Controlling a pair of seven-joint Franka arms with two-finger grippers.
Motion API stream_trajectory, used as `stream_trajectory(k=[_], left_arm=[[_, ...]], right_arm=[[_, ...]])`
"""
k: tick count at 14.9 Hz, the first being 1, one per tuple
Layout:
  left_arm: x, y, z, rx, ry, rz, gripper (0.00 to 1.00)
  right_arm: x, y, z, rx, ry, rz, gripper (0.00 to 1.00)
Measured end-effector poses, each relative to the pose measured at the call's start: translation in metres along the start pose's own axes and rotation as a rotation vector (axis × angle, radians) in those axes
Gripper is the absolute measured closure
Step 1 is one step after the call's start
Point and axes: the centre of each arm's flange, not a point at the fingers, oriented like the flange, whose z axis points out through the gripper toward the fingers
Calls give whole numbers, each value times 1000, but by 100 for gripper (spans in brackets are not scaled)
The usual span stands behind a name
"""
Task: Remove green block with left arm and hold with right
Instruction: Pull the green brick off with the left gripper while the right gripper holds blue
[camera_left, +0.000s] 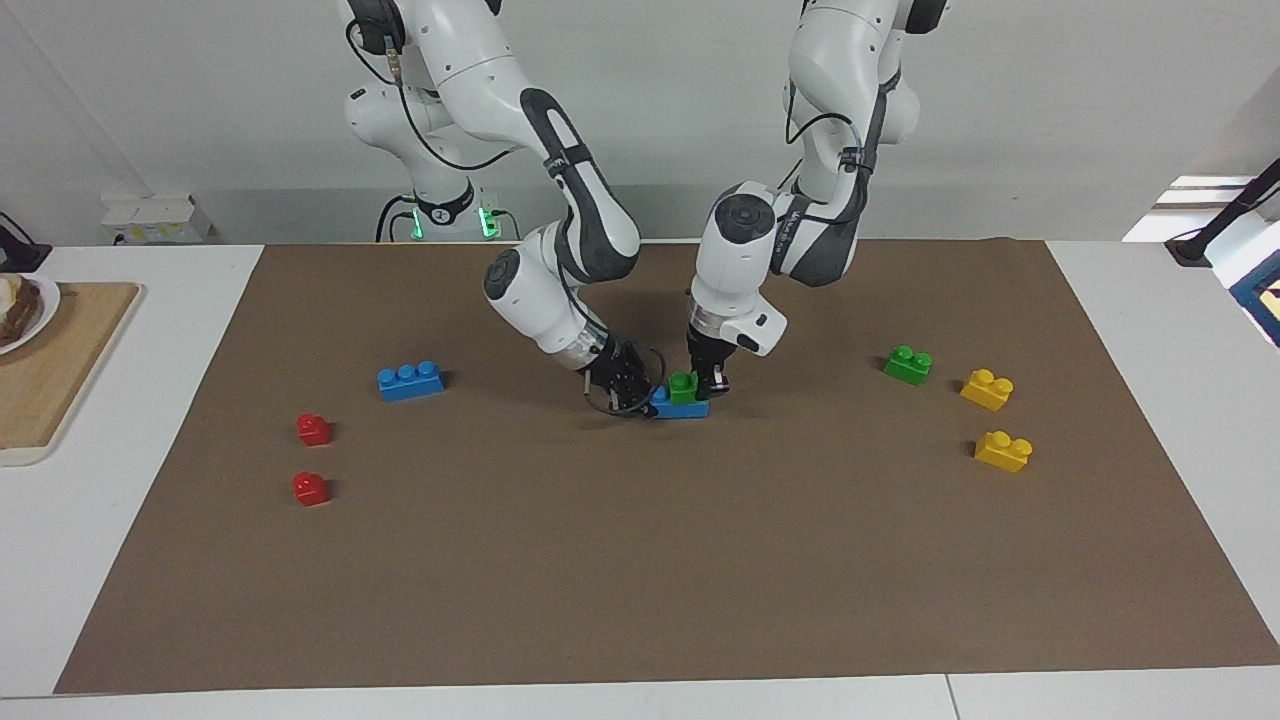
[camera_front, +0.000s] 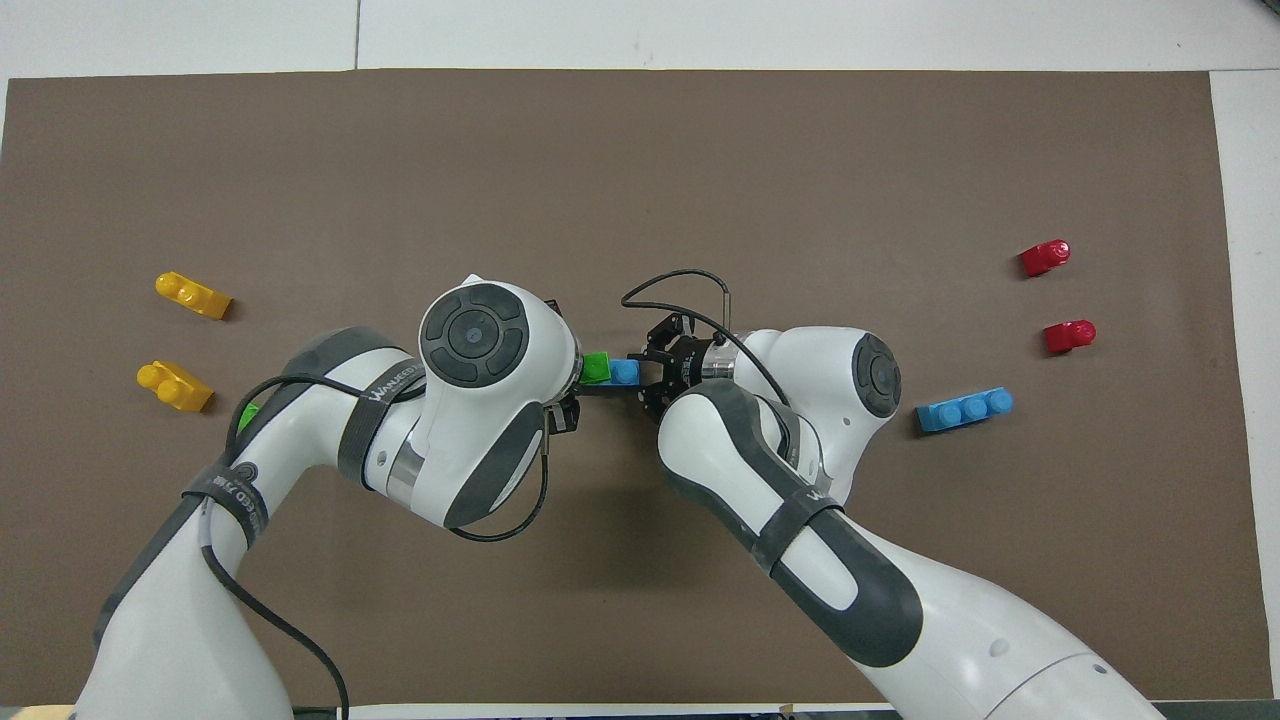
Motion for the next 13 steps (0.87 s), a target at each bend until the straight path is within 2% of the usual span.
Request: stream_trajectory(k=[4,7,10,13], left_arm=[[21,1,-52,-16,-1,-11,64],[44,13,-58,-8,11,55,64],[104,47,-57,6,27,179,64],[179,78,-56,15,36,285,64]], right_arm=[[1,-1,-1,3,-3,9,65],[2,-16,-11,4,-27,20,65],[9,-54,-53,-16,-53,-12,65],[47,-104,-126,-72,-59,-36,65]])
